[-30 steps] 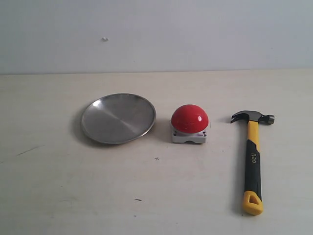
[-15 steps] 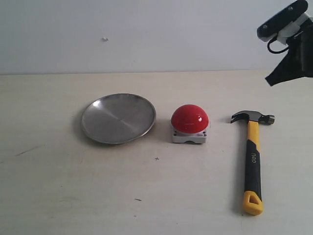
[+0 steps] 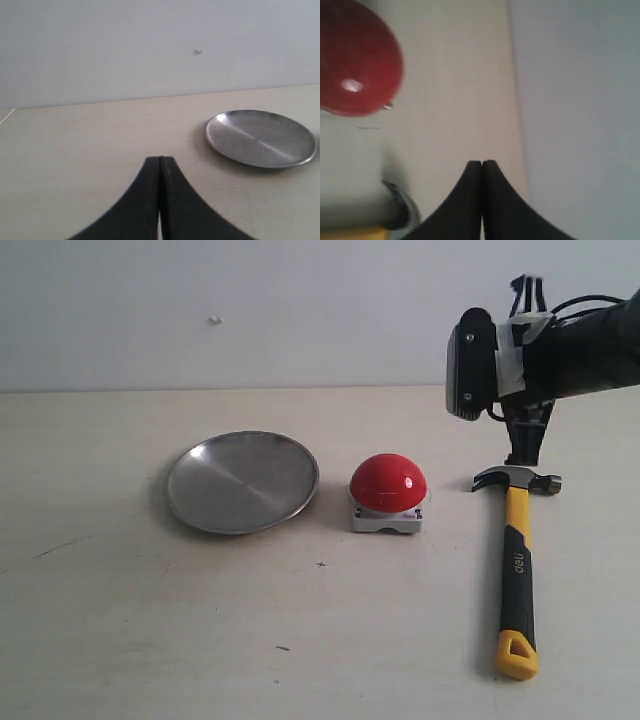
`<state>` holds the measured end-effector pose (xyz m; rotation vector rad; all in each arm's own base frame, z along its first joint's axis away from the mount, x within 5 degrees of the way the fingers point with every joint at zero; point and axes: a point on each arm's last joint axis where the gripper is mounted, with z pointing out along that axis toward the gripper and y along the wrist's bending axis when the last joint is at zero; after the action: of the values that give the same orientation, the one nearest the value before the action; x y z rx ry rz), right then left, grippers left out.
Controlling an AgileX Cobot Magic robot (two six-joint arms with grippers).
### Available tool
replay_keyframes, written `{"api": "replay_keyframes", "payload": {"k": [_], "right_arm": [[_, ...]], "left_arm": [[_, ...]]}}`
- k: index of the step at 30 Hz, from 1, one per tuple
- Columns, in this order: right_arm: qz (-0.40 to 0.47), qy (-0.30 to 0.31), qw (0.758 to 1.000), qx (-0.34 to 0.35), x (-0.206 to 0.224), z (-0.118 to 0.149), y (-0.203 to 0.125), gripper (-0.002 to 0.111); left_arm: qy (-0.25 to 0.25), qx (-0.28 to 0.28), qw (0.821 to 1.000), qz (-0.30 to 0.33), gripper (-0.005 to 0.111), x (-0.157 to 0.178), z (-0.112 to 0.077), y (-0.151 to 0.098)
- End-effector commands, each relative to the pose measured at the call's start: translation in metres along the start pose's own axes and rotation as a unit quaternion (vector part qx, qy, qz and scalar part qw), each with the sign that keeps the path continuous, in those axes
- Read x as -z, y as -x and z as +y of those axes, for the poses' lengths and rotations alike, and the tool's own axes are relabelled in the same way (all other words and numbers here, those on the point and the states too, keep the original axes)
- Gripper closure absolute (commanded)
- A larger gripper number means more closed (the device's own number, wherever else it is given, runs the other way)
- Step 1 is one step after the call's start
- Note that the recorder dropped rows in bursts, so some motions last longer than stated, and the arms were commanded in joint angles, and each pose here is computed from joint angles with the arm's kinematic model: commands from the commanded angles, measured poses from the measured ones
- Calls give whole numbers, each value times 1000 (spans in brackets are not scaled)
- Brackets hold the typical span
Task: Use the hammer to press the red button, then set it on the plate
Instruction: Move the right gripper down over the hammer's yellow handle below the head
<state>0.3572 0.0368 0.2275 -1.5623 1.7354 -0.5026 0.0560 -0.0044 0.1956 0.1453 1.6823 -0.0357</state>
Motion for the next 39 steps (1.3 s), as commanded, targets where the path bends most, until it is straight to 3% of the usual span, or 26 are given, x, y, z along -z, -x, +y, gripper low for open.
{"api": "replay_keyframes", "payload": {"k": [1, 3, 4, 6, 7, 10, 15, 21, 28, 32, 39], "right_arm": [[8, 44, 978, -202, 7, -4, -11, 108], [25, 6, 903, -430, 10, -15, -26, 108], [27, -23, 819, -572, 13, -24, -36, 108], [35, -37, 726, -686, 16, -26, -47, 108], [47, -35, 701, -711, 15, -24, -50, 108], [123, -12, 675, -728, 11, -10, -58, 108], [270, 5, 586, -764, -1, 5, -73, 108], [333, 50, 557, -759, -14, 21, -77, 108], [306, 63, 520, -795, -40, 30, -77, 108], [290, 61, 534, -792, -48, 32, -79, 104], [273, 70, 543, -791, -52, 27, -77, 81]], "left_arm": [[1, -1, 1000, -3, 107, 0, 0, 0], [1, -1, 1000, -3, 107, 0, 0, 0], [1, -1, 1000, -3, 107, 0, 0, 0], [1, -1, 1000, -3, 107, 0, 0, 0], [1, -1, 1000, -3, 107, 0, 0, 0], [1, -1, 1000, -3, 107, 0, 0, 0], [1, -1, 1000, -3, 107, 0, 0, 0], [1, -1, 1000, -3, 107, 0, 0, 0], [1, -1, 1000, -3, 107, 0, 0, 0], [1, -1, 1000, -3, 107, 0, 0, 0], [1, -1, 1000, -3, 107, 0, 0, 0]]}}
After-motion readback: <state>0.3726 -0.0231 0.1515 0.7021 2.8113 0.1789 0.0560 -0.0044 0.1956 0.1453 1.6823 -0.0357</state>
